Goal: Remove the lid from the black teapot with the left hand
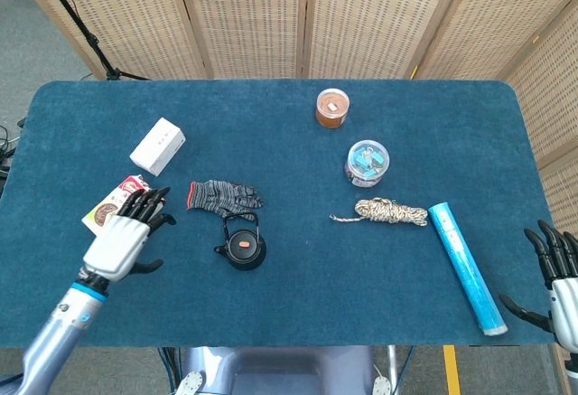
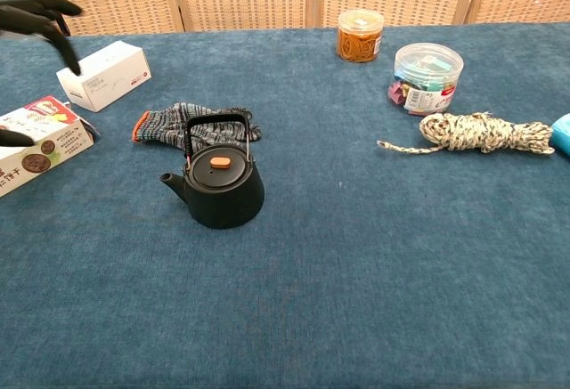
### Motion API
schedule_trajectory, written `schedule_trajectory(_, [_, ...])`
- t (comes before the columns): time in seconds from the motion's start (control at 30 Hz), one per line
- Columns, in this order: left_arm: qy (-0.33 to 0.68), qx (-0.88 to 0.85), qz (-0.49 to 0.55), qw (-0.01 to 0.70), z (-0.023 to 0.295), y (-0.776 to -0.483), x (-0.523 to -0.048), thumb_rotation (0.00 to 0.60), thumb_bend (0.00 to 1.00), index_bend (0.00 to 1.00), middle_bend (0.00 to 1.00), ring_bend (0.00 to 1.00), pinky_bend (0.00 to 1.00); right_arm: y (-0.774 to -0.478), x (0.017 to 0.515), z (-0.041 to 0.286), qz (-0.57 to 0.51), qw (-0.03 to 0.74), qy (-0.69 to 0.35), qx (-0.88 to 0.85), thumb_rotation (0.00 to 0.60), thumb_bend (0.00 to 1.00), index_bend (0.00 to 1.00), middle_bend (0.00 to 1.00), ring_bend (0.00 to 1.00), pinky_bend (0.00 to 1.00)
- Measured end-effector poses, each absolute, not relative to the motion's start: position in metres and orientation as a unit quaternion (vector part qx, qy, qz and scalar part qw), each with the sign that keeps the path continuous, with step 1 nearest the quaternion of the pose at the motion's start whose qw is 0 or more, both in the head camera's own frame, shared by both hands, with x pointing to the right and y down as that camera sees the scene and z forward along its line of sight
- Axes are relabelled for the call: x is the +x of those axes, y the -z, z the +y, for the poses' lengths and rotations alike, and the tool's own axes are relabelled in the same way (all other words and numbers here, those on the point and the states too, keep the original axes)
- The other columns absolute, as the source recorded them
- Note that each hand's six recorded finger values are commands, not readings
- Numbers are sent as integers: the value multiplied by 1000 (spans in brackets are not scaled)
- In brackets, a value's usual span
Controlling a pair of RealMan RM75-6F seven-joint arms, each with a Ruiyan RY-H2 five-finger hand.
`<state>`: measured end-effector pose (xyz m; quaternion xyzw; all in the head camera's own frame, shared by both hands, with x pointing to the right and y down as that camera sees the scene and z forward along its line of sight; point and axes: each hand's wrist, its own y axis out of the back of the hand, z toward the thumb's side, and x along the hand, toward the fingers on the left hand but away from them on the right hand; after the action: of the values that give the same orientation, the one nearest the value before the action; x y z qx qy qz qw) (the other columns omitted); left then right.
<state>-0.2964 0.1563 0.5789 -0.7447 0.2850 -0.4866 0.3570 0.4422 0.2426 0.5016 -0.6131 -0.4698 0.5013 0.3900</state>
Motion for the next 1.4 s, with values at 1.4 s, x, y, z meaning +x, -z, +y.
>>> schedule_trajectory(1.4, [530, -742, 226, 343, 159, -649, -154, 600, 302, 475, 0, 0, 0, -499, 454, 238, -483, 369, -498, -619, 600, 70, 0, 0, 0, 0])
